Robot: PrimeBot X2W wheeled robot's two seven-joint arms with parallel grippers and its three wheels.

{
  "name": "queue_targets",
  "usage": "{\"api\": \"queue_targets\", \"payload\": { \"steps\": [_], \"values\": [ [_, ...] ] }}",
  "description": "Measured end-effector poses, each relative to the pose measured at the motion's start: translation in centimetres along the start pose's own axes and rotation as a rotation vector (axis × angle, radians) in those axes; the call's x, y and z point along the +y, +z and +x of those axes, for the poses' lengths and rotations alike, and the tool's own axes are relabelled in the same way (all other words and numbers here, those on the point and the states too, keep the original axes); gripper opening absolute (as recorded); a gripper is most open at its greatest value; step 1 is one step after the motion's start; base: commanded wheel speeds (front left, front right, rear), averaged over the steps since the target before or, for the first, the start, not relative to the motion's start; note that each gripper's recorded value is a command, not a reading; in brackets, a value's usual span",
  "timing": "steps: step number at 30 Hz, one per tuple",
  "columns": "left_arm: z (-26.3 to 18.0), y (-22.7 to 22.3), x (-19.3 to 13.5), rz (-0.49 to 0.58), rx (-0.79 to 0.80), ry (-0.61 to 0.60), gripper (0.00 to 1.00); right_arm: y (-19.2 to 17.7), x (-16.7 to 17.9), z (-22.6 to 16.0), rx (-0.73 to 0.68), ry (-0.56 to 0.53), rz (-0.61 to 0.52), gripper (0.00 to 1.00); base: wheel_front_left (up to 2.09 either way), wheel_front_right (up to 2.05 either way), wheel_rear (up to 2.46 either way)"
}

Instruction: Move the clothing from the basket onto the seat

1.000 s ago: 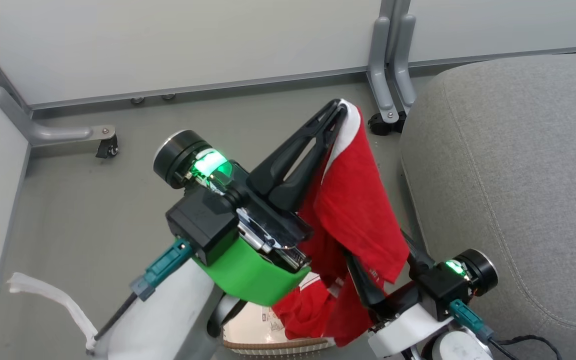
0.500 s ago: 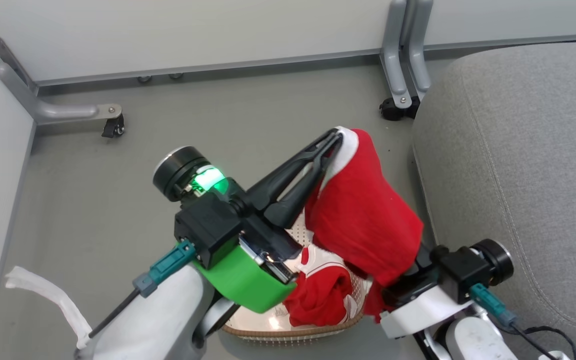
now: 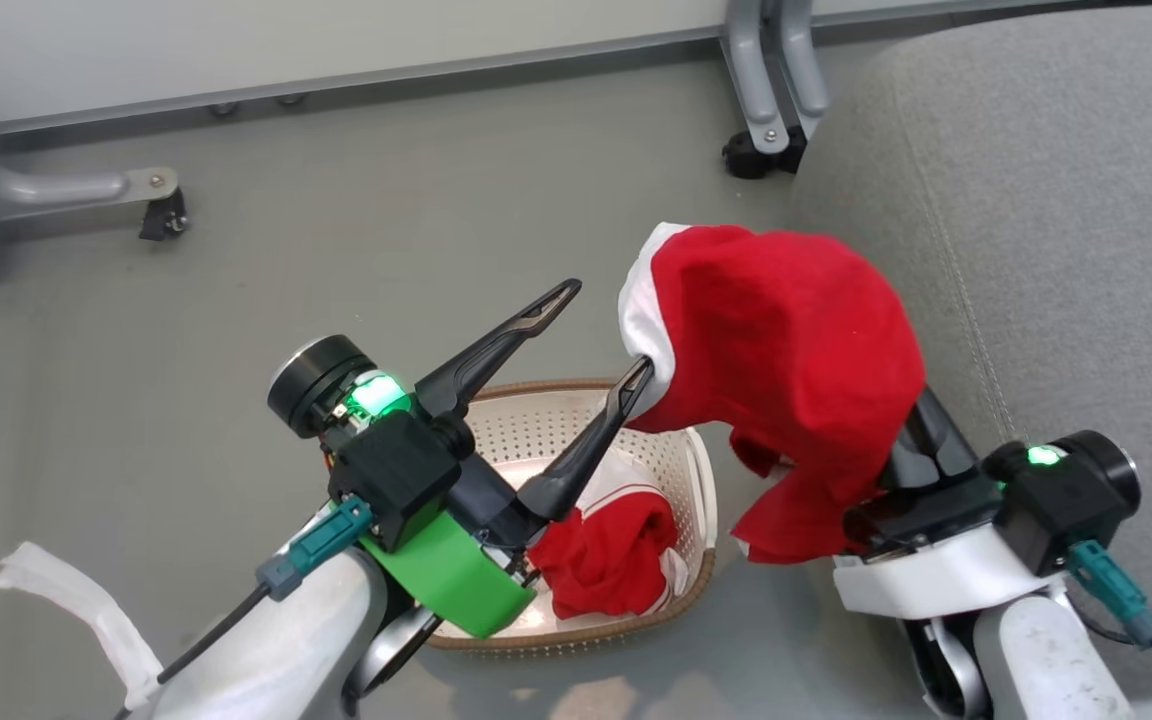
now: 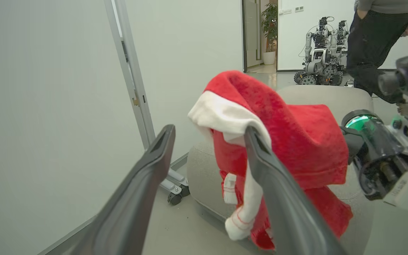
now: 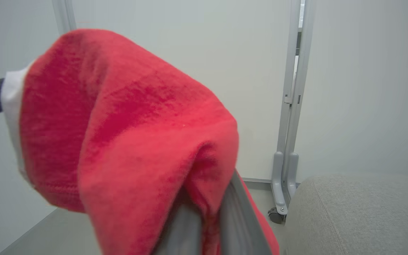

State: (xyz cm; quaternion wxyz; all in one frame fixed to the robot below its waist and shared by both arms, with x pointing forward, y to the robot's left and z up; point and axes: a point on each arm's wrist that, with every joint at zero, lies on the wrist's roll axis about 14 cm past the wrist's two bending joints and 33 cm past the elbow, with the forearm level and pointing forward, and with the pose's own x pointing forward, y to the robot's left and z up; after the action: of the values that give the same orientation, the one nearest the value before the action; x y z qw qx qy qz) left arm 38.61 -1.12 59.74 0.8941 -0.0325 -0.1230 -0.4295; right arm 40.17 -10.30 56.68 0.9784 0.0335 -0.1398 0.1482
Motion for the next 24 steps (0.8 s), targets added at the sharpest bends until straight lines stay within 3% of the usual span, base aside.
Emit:
{"api": "queue_targets", "payload": {
  "steps": [12, 24],
  "values": [
    [1.5, -3.7, -2.3, -0.045, 0.065, -0.157, 1.00, 2.7, -6.9, -2.4, -0.063, -0.218, -0.022, 0.00, 0.00, 0.00, 0.00],
    [3.9, -5.9, -6.3, -0.098, 0.090, -0.368, 1.00, 4.6, -12.3, -8.0, -0.057, -0.437, -0.068, 0.00, 0.00, 0.00, 0.00]
  ]
}}
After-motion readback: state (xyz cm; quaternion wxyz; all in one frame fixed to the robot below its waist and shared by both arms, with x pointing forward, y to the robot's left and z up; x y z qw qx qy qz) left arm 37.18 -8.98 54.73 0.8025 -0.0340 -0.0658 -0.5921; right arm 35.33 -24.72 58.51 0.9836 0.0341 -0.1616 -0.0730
